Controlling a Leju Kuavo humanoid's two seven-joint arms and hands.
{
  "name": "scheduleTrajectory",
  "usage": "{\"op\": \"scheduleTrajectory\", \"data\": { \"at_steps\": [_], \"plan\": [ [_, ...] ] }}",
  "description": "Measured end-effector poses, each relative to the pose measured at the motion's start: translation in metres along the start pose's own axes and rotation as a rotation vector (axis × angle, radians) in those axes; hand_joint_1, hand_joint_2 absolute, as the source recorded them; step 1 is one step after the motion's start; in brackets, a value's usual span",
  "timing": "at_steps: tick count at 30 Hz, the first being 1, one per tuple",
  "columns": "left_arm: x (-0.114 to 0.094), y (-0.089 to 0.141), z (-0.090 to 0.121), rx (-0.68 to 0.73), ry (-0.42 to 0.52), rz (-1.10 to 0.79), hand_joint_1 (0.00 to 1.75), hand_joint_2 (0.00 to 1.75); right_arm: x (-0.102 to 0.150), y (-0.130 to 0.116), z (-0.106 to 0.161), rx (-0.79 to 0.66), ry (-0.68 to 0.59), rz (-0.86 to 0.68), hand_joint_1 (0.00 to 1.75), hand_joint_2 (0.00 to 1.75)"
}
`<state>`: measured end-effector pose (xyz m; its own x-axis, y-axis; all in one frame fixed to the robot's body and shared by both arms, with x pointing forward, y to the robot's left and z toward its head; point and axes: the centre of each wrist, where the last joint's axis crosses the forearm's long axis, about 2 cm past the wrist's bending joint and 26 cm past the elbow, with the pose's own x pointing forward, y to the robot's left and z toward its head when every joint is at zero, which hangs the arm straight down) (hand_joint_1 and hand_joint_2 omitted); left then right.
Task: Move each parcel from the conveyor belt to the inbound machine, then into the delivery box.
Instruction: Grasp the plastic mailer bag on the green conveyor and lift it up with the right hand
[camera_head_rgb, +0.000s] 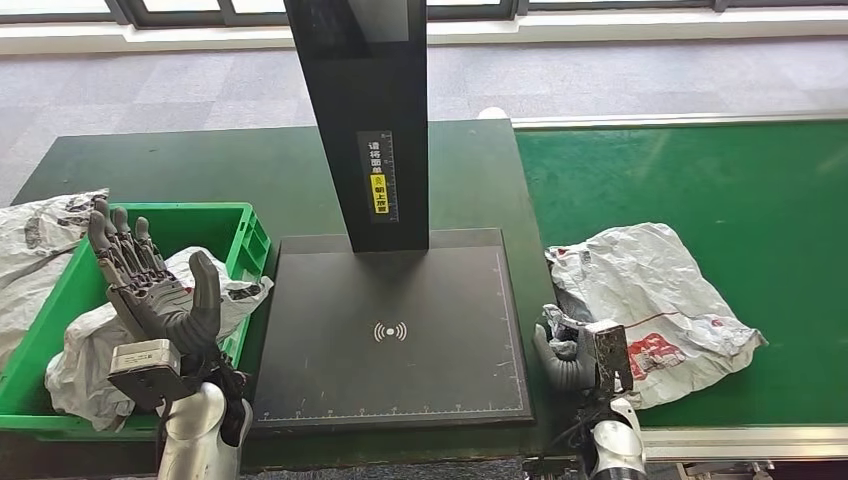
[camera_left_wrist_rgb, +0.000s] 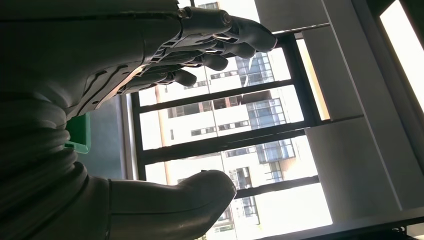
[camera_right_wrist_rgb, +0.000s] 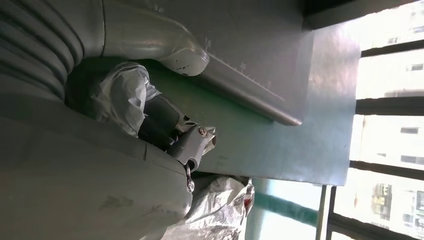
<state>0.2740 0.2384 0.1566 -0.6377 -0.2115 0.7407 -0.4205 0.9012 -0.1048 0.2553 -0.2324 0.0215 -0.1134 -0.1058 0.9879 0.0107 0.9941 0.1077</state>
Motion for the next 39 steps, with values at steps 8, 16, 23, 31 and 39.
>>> {"op": "scheduleTrajectory", "data": {
  "at_steps": [8,16,23,31,39],
  "plan": [
    [-0.001,0.002,0.000,-0.005,0.001,0.002,0.00,1.75,0.019,0.016,-0.007,0.087,-0.086,-0.107,1.75,1.75],
    [-0.001,0.003,0.000,-0.004,0.004,0.001,0.00,1.75,0.030,0.025,-0.016,0.148,-0.136,-0.126,1.75,1.75],
    [-0.001,0.003,0.000,-0.009,0.006,0.004,0.00,1.75,0.039,0.034,-0.022,0.169,-0.182,-0.147,1.75,1.75],
    [-0.004,0.001,0.002,-0.022,0.016,0.004,0.00,1.75,0.045,0.040,-0.031,0.119,-0.243,-0.134,1.75,1.75],
    [-0.006,-0.001,0.004,-0.034,0.028,0.006,0.00,1.75,0.068,0.069,-0.064,0.113,-0.367,-0.136,1.75,1.75]
  ]
}}
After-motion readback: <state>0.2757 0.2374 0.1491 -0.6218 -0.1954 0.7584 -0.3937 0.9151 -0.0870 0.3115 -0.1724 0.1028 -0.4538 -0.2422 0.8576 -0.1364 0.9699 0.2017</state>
